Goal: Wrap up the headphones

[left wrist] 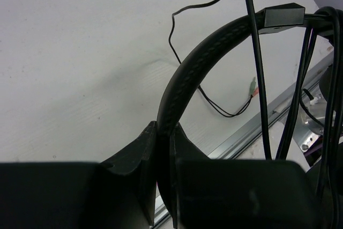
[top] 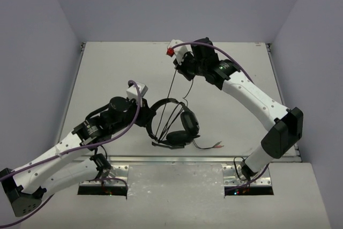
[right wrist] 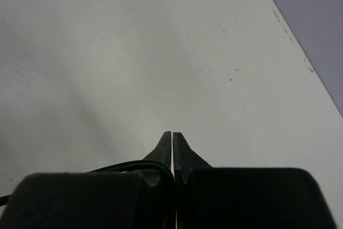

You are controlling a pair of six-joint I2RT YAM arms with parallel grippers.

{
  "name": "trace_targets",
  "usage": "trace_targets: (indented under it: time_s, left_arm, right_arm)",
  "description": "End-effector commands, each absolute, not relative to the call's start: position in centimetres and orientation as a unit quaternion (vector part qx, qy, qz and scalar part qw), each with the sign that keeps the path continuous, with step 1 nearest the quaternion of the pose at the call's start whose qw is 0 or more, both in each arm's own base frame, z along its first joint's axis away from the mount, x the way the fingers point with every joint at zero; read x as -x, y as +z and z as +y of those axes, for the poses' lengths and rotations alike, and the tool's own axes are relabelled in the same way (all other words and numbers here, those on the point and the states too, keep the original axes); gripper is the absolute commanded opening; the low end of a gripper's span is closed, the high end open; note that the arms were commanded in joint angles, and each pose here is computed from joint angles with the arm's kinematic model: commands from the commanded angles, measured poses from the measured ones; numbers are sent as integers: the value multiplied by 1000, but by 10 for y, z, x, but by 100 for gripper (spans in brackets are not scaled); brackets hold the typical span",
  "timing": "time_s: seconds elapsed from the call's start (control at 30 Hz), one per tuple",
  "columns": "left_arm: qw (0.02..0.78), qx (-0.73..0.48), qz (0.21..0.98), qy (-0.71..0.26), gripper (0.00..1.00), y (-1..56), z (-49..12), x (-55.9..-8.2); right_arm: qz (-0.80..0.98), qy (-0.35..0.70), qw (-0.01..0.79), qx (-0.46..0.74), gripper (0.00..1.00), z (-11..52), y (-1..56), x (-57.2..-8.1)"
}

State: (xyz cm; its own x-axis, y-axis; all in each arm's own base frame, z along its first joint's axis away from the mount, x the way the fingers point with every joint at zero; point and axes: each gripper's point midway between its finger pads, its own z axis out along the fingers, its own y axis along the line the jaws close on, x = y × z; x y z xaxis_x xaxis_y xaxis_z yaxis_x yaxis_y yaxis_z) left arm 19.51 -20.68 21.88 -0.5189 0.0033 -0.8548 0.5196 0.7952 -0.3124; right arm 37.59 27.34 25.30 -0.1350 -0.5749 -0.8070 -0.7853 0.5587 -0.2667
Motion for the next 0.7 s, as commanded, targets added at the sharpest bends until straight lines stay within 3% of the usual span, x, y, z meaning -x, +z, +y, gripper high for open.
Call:
trace_targets:
  time_s: [0.0, 0.33, 0.67]
  left_arm:
    - [452, -196, 815, -306, 0, 226, -216, -178]
    - [468, -194, 817, -275, 0, 242, -205, -184]
    - [436, -191, 839, -264, 0, 223, -207, -184]
  right_arm:
    - [724, 79, 550, 409, 1, 261, 297, -413]
    - [705, 86, 569, 414, 1, 256, 307, -403]
    - [704, 75, 587, 393, 1, 242, 311, -408]
